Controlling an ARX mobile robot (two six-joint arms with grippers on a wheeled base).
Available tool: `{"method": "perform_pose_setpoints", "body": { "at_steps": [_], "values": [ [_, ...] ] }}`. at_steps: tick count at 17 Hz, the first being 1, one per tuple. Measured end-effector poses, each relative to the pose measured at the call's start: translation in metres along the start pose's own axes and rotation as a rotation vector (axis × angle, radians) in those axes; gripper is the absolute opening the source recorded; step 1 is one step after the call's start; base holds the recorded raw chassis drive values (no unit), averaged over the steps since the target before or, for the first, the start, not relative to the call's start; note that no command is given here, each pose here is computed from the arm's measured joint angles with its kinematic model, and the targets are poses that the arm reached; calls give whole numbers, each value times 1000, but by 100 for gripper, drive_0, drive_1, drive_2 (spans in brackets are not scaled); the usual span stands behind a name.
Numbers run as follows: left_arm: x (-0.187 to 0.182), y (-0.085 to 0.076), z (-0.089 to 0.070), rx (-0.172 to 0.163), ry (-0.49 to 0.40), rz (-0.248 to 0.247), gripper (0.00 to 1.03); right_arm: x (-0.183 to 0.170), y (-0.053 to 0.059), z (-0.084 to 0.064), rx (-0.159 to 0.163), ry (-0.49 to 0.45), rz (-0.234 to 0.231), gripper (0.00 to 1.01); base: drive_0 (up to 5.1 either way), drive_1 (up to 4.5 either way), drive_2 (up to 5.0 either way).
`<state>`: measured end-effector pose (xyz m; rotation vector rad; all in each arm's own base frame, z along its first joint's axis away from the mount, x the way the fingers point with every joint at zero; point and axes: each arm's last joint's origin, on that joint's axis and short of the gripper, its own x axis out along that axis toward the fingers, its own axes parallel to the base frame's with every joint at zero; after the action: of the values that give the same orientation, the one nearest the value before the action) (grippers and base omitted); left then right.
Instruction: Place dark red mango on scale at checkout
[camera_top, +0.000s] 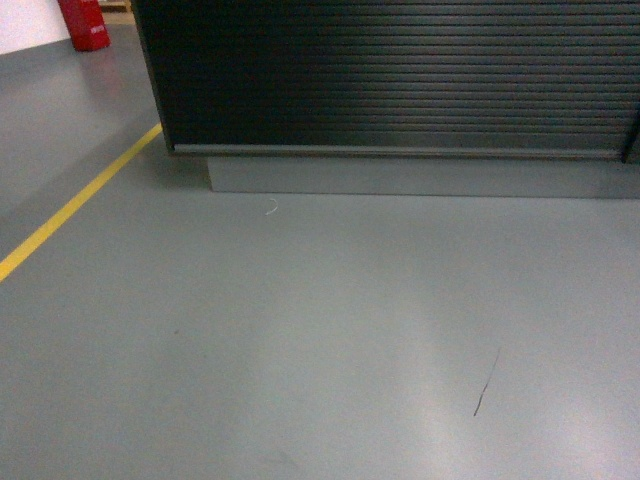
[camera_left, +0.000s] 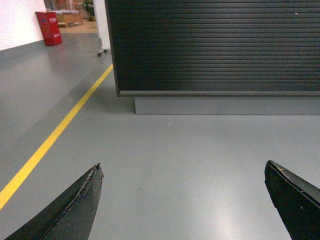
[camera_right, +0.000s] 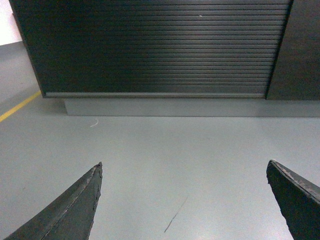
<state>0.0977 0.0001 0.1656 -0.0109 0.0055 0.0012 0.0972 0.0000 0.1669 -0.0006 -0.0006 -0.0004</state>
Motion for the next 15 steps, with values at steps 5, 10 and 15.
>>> {"method": "perform_pose_setpoints", "body": {
  "at_steps": [5, 10, 15],
  "values": [
    [0, 0, 0, 0, -3, 0, 98, 0, 0, 1, 0, -6, 1, 98, 1, 434, -433],
    [0, 0, 0, 0, 0, 0, 98, 0, 0, 0, 0, -1, 1, 98, 3, 437, -430],
    [0, 0, 1, 0, -6, 0, 98, 0, 0, 1, 0, -8, 0, 98, 0, 433, -434]
  ]
}}
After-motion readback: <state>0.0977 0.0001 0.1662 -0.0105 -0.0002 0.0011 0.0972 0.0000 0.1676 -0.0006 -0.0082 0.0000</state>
